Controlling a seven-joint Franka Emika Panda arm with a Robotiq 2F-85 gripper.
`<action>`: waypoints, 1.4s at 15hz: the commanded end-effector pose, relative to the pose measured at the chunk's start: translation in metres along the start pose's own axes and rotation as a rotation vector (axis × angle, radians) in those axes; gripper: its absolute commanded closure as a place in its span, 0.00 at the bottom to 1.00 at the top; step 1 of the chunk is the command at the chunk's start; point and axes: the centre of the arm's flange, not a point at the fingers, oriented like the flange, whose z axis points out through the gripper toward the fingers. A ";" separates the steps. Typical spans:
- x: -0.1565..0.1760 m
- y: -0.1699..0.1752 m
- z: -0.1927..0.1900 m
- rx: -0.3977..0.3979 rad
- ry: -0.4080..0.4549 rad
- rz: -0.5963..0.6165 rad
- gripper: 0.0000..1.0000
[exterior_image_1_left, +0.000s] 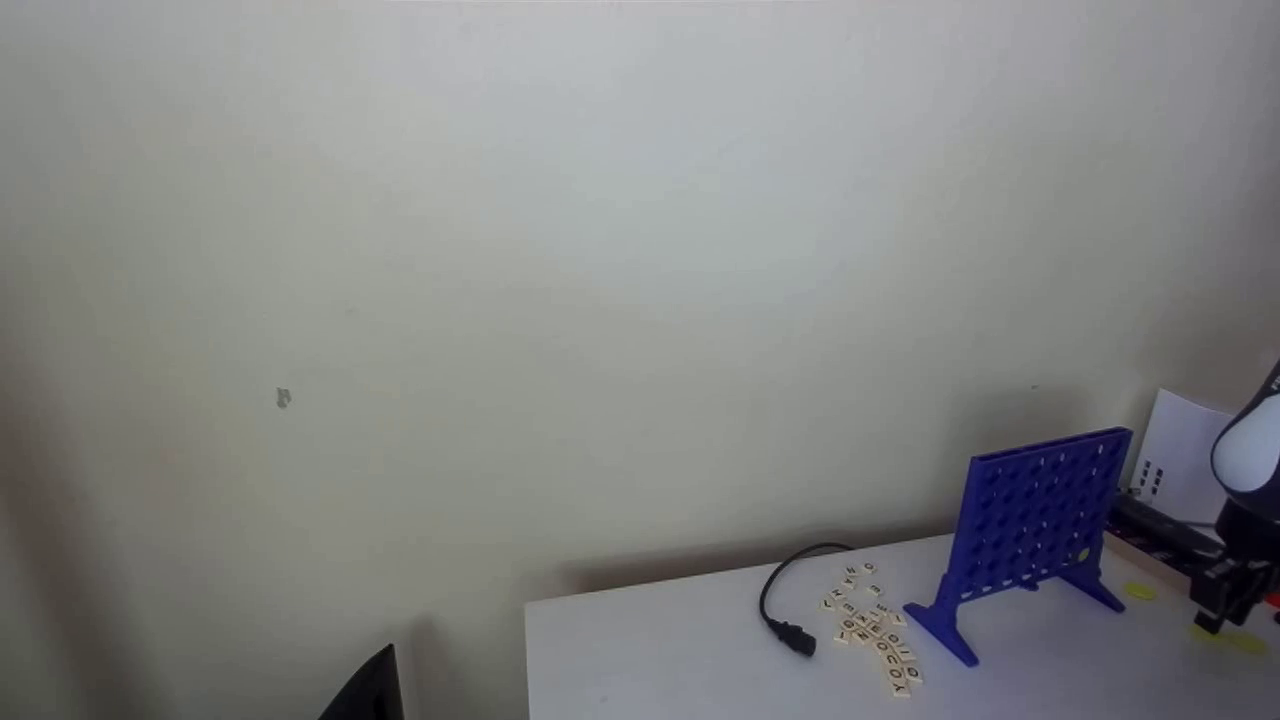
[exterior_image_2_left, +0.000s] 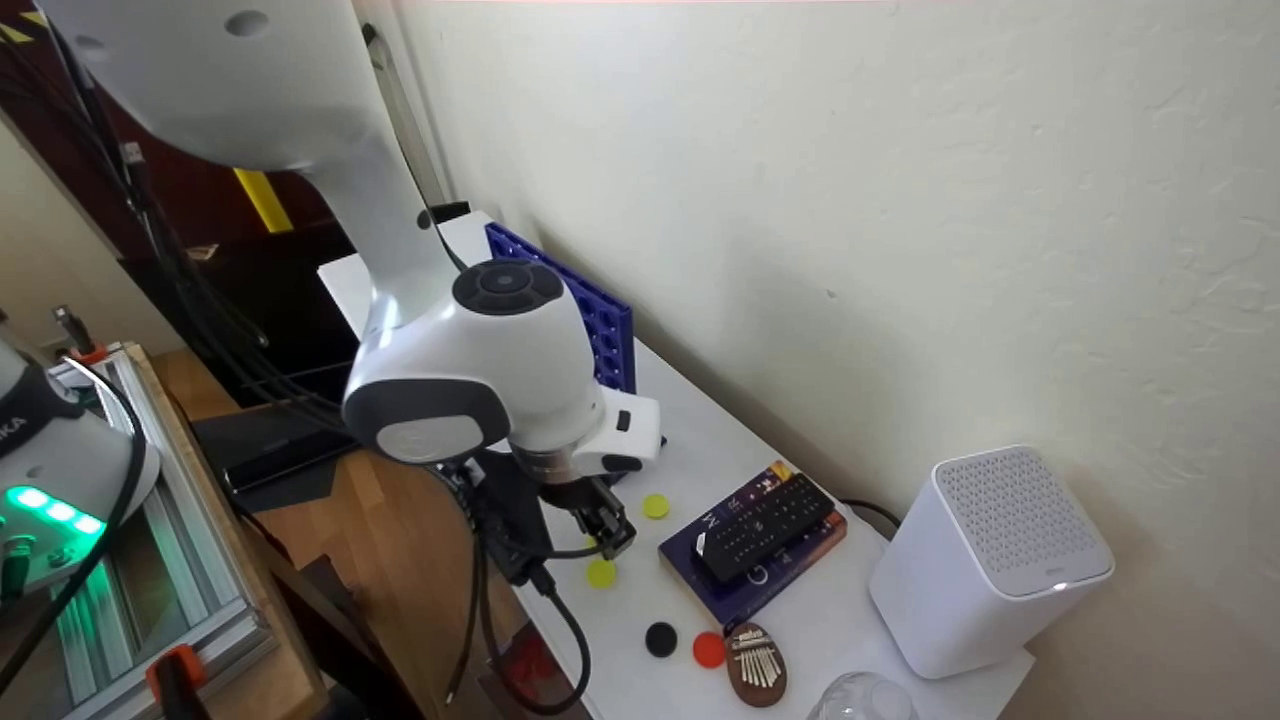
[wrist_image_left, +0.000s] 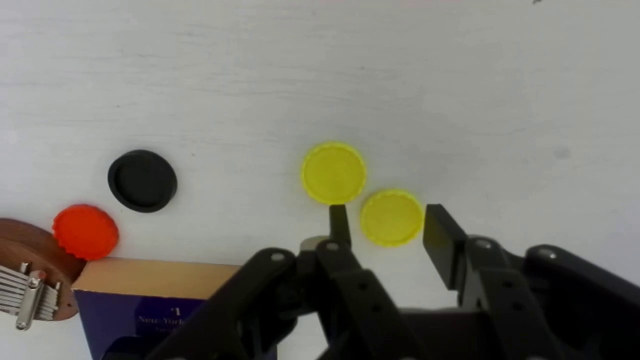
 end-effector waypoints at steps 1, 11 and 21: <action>-0.005 -0.003 -0.009 0.008 0.014 -0.018 0.26; 0.009 -0.007 0.002 0.030 0.001 -0.056 0.19; 0.017 -0.003 0.014 0.032 -0.028 -0.061 0.19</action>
